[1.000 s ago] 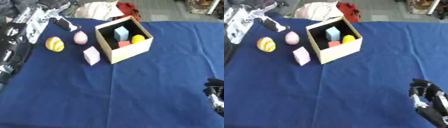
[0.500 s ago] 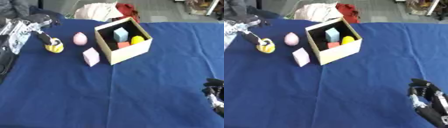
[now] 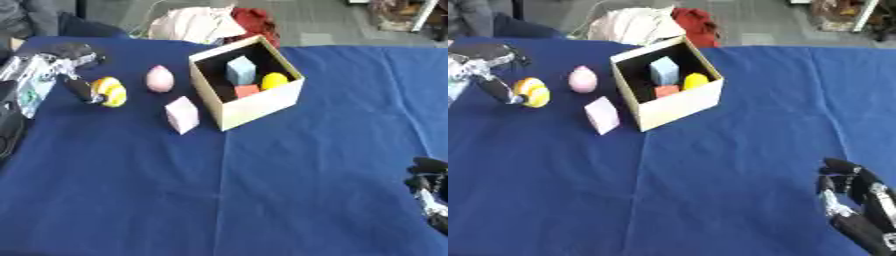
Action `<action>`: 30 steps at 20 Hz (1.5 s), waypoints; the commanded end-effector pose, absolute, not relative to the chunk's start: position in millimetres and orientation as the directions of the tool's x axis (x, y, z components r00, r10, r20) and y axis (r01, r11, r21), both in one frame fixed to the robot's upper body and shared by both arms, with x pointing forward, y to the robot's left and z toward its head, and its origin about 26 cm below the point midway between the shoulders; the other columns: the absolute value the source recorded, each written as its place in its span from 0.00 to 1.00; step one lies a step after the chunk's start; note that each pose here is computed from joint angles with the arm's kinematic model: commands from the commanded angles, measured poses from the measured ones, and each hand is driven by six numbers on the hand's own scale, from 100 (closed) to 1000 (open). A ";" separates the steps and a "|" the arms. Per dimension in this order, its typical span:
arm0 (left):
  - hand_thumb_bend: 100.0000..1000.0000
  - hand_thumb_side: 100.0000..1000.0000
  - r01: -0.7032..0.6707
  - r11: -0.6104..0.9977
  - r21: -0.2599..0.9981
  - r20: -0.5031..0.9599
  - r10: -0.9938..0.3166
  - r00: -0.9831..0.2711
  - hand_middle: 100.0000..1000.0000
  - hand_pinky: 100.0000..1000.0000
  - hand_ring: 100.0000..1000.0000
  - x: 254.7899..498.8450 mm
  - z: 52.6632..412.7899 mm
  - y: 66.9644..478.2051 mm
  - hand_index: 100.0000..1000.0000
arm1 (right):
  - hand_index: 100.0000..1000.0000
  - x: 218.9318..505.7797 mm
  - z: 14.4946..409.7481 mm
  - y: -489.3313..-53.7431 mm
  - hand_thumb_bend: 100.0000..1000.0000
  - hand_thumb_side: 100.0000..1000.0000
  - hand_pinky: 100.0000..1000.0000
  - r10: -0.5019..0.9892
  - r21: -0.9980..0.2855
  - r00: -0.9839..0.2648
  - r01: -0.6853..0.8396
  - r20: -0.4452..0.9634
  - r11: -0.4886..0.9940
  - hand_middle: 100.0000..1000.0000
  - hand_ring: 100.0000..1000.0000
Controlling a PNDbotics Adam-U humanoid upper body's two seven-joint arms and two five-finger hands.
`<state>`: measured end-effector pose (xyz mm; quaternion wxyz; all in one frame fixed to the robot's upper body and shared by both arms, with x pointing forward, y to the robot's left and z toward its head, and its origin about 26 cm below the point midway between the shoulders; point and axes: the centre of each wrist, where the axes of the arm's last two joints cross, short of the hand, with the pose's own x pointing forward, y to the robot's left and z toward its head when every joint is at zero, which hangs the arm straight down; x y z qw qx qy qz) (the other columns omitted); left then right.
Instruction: Pick up objects on the table and place them in the box.
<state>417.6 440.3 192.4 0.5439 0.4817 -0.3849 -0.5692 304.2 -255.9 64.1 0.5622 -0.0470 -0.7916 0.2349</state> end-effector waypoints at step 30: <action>0.15 0.01 -0.285 -0.143 0.948 -0.228 -0.928 -0.293 0.33 0.56 0.36 427.9 294.1 321.1 0.50 | 0.78 304.4 68.3 -260.2 0.00 0.31 0.65 0.357 -0.448 -0.374 -0.191 0.856 0.874 0.64 0.62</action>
